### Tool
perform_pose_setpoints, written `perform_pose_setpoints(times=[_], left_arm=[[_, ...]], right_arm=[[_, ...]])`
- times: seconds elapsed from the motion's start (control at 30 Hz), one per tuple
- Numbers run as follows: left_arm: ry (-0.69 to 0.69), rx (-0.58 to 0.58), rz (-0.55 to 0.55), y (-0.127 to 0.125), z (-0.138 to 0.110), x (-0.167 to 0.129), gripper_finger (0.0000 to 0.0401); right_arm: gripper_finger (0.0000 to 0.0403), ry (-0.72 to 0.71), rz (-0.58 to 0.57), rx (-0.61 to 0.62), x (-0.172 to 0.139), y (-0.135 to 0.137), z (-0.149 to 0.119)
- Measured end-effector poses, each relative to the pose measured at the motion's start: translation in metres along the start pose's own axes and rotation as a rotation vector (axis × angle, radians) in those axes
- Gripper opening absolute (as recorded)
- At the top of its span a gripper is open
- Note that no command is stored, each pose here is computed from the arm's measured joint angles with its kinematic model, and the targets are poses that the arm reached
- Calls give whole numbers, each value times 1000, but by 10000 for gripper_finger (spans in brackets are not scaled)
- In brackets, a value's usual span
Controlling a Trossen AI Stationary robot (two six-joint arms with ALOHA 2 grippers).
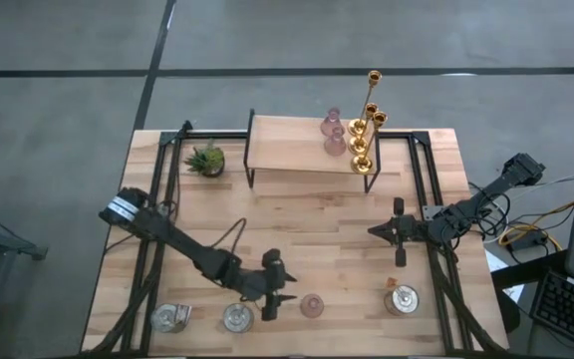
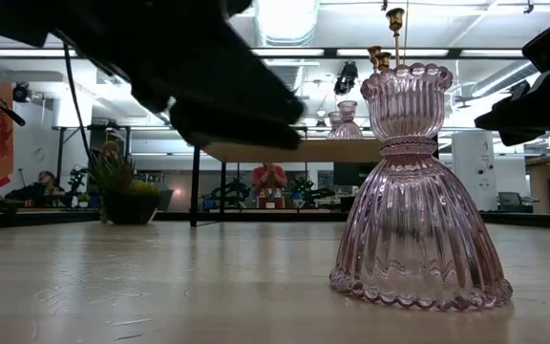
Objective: Pick & Place candle stick holders
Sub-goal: Align the red candle holder on the shelf with the red candle holders
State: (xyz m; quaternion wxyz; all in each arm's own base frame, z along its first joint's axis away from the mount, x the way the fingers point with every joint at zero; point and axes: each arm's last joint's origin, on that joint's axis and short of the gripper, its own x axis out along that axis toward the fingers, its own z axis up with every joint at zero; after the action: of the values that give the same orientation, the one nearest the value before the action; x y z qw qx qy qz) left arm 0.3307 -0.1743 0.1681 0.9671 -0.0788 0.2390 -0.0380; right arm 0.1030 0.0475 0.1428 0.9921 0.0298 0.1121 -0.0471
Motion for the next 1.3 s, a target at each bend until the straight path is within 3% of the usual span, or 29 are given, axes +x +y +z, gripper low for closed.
perform_pose_setpoints(times=[0.17, 0.47, 0.77, 1.1, 1.3], left_arm=[[46, 20, -10, -8, -10, 24, 217], [32, 79, -93, -23, 2, 49, 217], [-49, 114, -86, -21, 31, 57, 217], [-23, 125, -69, -13, 23, 58, 217], [-79, 139, -72, -13, 26, 60, 202]], right_arm=[[8, -2, 1, 17, 0, 0, 0], [8, 1, 0, 24, 0, 0, 0], [8, 4, -1, 19, 0, 0, 0], [8, 6, -1, 25, 0, 0, -1], [8, 7, -1, 25, 0, 0, -1]])
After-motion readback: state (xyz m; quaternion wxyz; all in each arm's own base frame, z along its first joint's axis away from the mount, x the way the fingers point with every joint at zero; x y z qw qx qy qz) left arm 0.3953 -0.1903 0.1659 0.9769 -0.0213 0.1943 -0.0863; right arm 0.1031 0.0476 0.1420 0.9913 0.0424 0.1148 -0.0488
